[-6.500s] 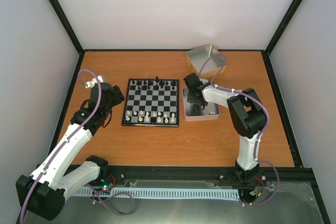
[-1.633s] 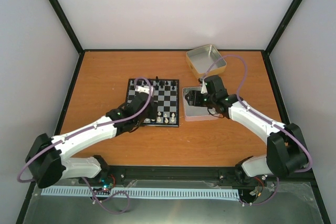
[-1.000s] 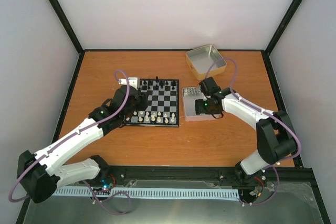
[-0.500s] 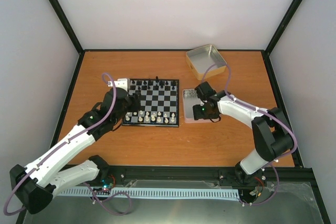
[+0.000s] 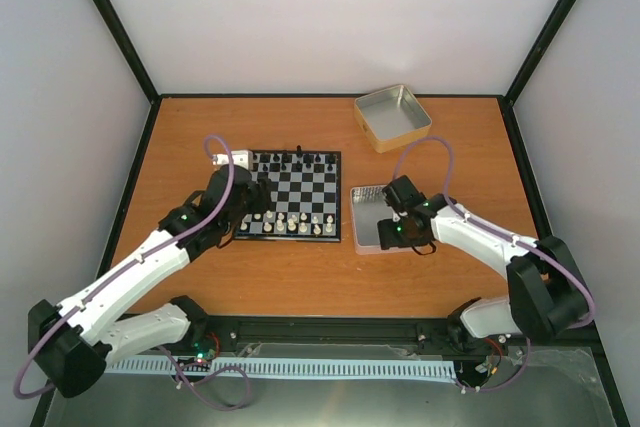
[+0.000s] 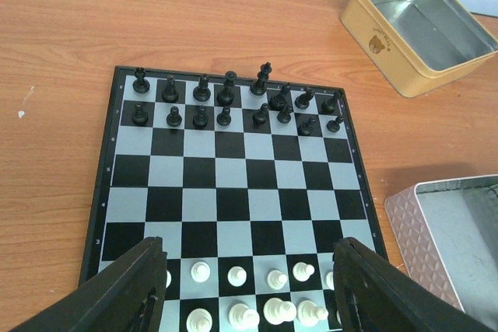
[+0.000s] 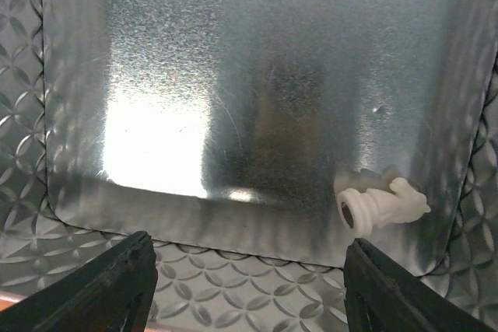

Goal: Set up the chess pieces on the board
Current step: Move the storage box to the center of the board.

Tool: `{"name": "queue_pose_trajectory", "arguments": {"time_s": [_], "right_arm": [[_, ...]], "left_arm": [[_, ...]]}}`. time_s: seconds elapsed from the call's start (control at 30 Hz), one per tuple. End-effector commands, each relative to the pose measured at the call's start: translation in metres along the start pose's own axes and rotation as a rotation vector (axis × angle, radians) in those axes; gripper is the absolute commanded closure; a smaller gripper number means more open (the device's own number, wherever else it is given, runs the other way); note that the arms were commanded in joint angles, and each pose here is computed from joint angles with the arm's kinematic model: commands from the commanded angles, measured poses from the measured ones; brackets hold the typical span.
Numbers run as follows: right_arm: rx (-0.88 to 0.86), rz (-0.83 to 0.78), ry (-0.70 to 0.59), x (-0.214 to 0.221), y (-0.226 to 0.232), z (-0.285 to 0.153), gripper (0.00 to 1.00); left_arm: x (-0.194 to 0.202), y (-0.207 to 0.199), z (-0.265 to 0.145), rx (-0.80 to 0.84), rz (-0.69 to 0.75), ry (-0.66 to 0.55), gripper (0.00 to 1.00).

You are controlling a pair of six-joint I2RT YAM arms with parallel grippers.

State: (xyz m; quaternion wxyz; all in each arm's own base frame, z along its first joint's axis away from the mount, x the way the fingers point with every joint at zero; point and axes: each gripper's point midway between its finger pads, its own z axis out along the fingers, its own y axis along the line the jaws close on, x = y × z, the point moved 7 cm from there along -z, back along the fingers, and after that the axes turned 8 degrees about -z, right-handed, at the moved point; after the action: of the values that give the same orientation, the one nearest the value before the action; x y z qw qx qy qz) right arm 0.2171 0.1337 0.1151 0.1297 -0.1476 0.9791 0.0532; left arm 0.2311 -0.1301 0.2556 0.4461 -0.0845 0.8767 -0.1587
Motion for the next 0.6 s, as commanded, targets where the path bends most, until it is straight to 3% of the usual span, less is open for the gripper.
{"name": "queue_pose_trajectory", "arguments": {"time_s": [0.0, 0.23, 0.37, 0.57], "right_arm": [[0.008, 0.026, -0.017, 0.007, -0.001, -0.005, 0.35], [0.096, 0.108, -0.163, -0.015, -0.009, -0.017, 0.38], [0.145, 0.156, -0.26, -0.039, -0.014, -0.022, 0.37], [0.072, 0.121, -0.159, -0.056, -0.002, -0.014, 0.36]], "left_arm": [[-0.021, -0.011, 0.0, 0.013, -0.047, -0.054, 0.4], [-0.041, 0.003, 0.032, 0.026, -0.118, -0.063, 0.4], [-0.068, 0.008, 0.052, -0.008, -0.079, -0.128, 0.39], [-0.098, 0.028, 0.085, -0.068, -0.135, -0.098, 0.39]]}}
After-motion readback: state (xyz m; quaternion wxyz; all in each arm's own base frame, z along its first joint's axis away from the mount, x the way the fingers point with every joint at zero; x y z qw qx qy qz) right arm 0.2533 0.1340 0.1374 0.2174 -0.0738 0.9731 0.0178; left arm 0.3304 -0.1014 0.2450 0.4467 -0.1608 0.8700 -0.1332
